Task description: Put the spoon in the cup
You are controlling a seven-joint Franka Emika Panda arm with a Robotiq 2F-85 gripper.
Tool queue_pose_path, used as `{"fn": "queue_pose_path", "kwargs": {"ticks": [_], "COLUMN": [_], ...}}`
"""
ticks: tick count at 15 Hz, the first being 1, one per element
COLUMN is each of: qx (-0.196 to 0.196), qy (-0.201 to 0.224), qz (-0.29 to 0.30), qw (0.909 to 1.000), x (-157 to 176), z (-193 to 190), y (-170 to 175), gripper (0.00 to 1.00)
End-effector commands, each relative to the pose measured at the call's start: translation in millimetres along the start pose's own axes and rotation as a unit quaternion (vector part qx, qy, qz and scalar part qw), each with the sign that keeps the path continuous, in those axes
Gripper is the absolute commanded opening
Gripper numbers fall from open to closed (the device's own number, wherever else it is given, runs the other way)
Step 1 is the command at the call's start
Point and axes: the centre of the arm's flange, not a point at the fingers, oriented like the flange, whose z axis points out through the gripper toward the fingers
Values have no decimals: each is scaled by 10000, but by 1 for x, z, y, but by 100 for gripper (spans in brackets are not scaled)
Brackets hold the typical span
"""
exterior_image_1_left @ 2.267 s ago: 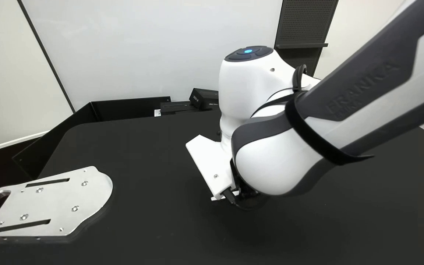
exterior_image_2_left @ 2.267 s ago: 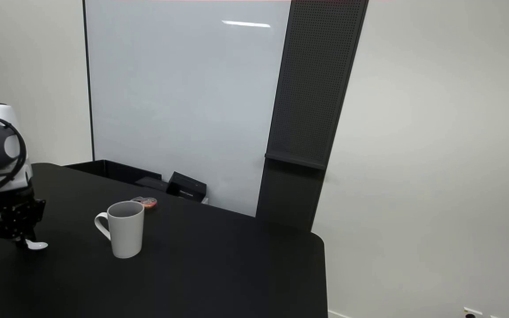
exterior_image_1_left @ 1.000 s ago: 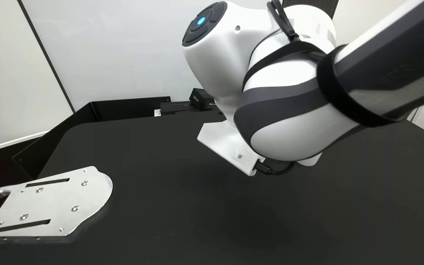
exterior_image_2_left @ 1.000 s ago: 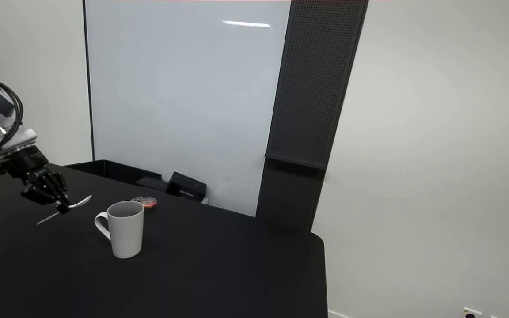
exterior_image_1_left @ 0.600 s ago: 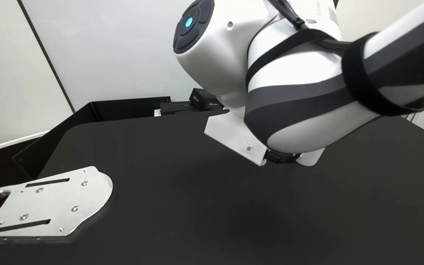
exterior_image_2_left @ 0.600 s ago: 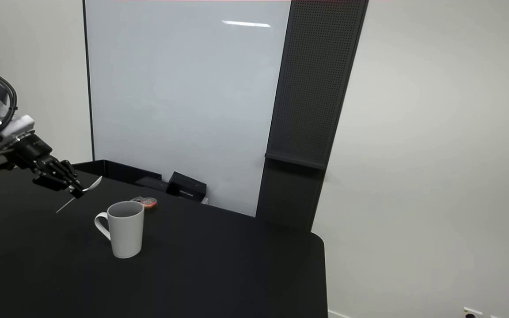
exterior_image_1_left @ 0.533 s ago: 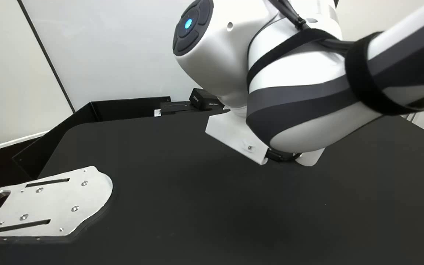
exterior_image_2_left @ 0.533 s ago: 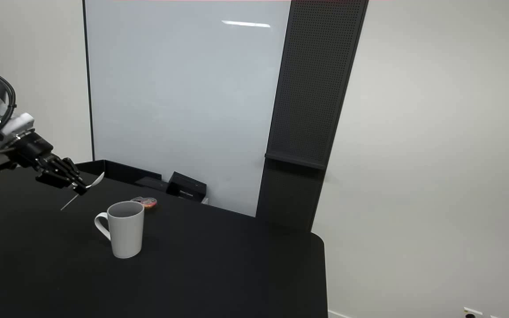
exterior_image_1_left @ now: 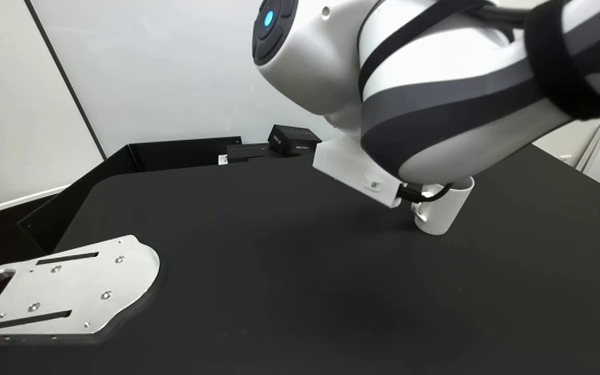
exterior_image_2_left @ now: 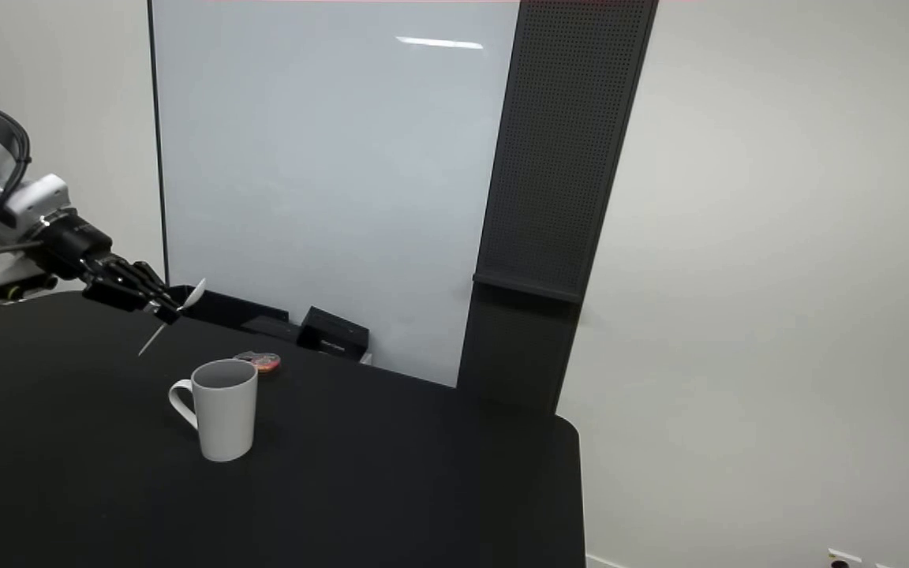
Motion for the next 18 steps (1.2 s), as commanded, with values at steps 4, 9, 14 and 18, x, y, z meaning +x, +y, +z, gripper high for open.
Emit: {"fn": "queue_pose_path", "kwargs": {"ticks": [4,9,14,18], "qx": [-132,-63,-91,-252], "qy": [269,429,601,580], "qz": [532,687,711,705], "qw": [9981,9967,9956,9955], "x": [56,83,96,99], "z": [-3,9,35,50], "y": [9,11,14,21], "gripper": [3,3,3,3]}}
